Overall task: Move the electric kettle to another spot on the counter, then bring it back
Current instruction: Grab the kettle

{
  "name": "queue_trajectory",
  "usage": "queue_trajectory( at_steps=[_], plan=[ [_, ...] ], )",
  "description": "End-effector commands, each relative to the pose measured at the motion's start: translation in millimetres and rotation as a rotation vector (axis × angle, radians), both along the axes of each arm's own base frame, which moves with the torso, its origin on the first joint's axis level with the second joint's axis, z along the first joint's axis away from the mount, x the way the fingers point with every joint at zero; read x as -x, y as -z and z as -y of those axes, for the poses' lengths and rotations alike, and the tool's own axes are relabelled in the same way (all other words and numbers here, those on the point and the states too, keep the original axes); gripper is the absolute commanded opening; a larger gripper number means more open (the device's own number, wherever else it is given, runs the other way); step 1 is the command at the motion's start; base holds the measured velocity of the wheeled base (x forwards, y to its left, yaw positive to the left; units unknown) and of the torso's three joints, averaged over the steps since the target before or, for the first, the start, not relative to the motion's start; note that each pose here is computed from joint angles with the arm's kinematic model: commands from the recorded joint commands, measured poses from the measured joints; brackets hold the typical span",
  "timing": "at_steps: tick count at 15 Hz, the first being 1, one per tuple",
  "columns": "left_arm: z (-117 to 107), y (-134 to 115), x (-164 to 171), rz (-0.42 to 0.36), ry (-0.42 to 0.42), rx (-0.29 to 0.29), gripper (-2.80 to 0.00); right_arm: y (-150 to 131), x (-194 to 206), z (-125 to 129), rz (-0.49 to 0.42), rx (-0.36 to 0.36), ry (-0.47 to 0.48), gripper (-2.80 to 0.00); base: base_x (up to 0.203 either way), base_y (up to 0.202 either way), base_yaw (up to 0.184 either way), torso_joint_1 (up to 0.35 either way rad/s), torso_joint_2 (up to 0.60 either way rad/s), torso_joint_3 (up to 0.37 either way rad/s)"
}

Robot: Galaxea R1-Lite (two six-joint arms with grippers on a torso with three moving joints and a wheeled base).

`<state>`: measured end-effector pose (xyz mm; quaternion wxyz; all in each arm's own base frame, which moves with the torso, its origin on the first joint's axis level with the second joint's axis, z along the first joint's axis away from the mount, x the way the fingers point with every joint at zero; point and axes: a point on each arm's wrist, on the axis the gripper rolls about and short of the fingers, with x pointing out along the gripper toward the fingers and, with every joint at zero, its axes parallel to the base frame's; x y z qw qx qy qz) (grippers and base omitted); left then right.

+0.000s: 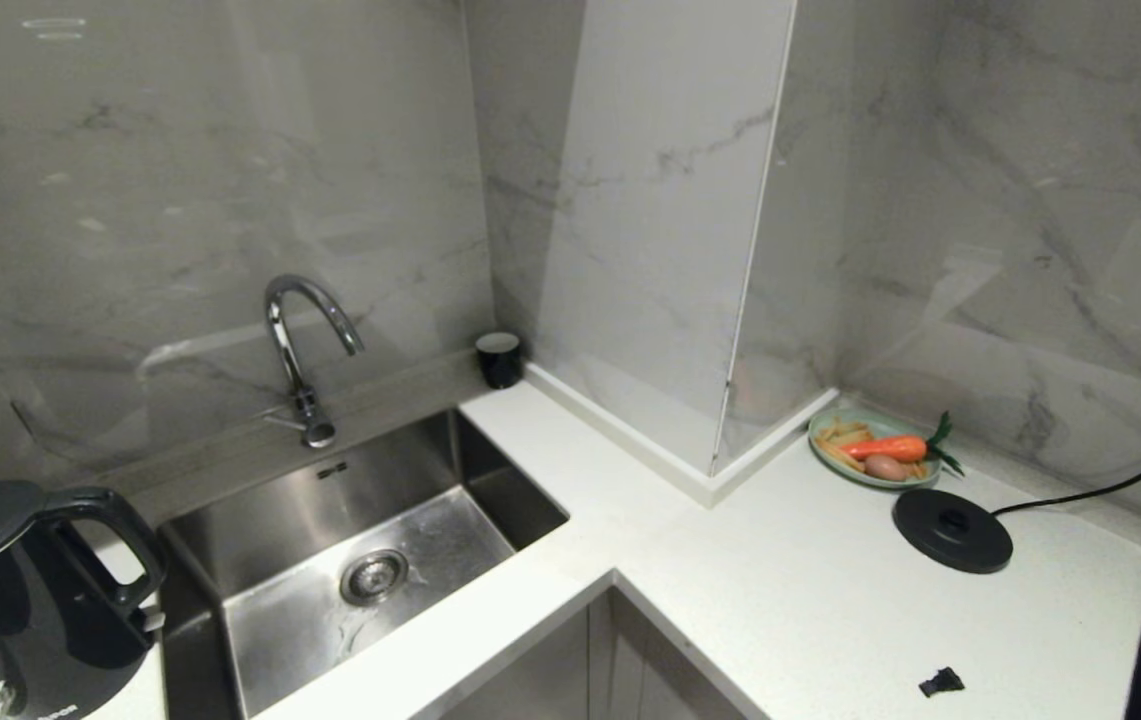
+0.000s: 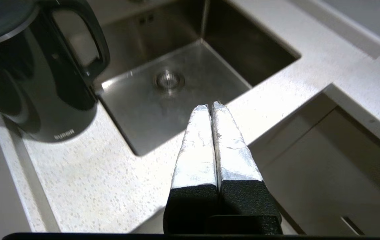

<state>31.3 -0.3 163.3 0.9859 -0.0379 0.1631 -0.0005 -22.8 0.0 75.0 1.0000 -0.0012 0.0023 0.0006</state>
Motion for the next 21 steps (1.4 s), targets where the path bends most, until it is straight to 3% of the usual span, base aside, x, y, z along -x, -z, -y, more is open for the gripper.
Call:
queue_trajectory(
  at_steps=[1,3,5,6,8,11,12,13,21],
  plan=[
    [-0.7,8.2,-59.9,-0.282,-0.020,0.022,-2.80,0.0,-0.1,0.0,-0.001,0.000,-0.001,-2.80,0.000,0.000,0.000,0.000,0.00,0.000],
    [-1.6,15.6,-95.0,-0.361,-0.054,0.035,-2.80,0.0,-0.1,0.0,-0.001,0.001,0.000,-2.80,0.000,0.000,0.000,0.000,0.00,0.000],
    [-2.4,26.3,-130.2,-0.369,-0.131,0.038,-2.80,0.0,-0.1,0.0,-0.001,-0.001,0.000,-2.80,0.000,0.000,0.000,0.000,0.00,0.000],
    [-1.7,34.5,-148.2,-0.361,-0.176,0.029,-2.80,0.0,-0.1,0.0,-0.001,0.000,0.000,-2.80,0.000,0.000,0.000,0.000,0.00,0.000],
    [2.3,48.3,-176.0,-0.267,-0.234,0.018,-2.80,0.0,-0.1,0.0,-0.001,0.001,0.000,-2.80,0.000,0.000,0.000,0.000,0.00,0.000],
    [3.4,71.0,-190.9,-0.201,-0.275,0.016,-2.80,0.0,-0.1,0.0,-0.001,0.001,0.000,-2.80,0.000,0.000,0.000,0.000,0.00,0.000],
    [1.8,76.2,-188.5,-0.208,-0.286,0.014,-2.37,0.0,-0.1,0.0,-0.001,-0.001,0.000,-2.80,0.000,0.000,0.000,0.000,0.00,0.000],
    [0.8,79.4,-186.5,-0.217,-0.296,0.010,0.00,0.0,-0.1,0.0,-0.001,0.001,-0.001,-2.80,0.000,0.000,0.000,0.000,0.00,0.000],
    [-26.8,84.8,-200.8,-0.235,-0.392,0.004,0.00,0.0,-0.1,0.0,-0.001,0.000,0.000,-2.80,0.000,0.000,0.000,0.000,0.00,0.000]
  ],
)
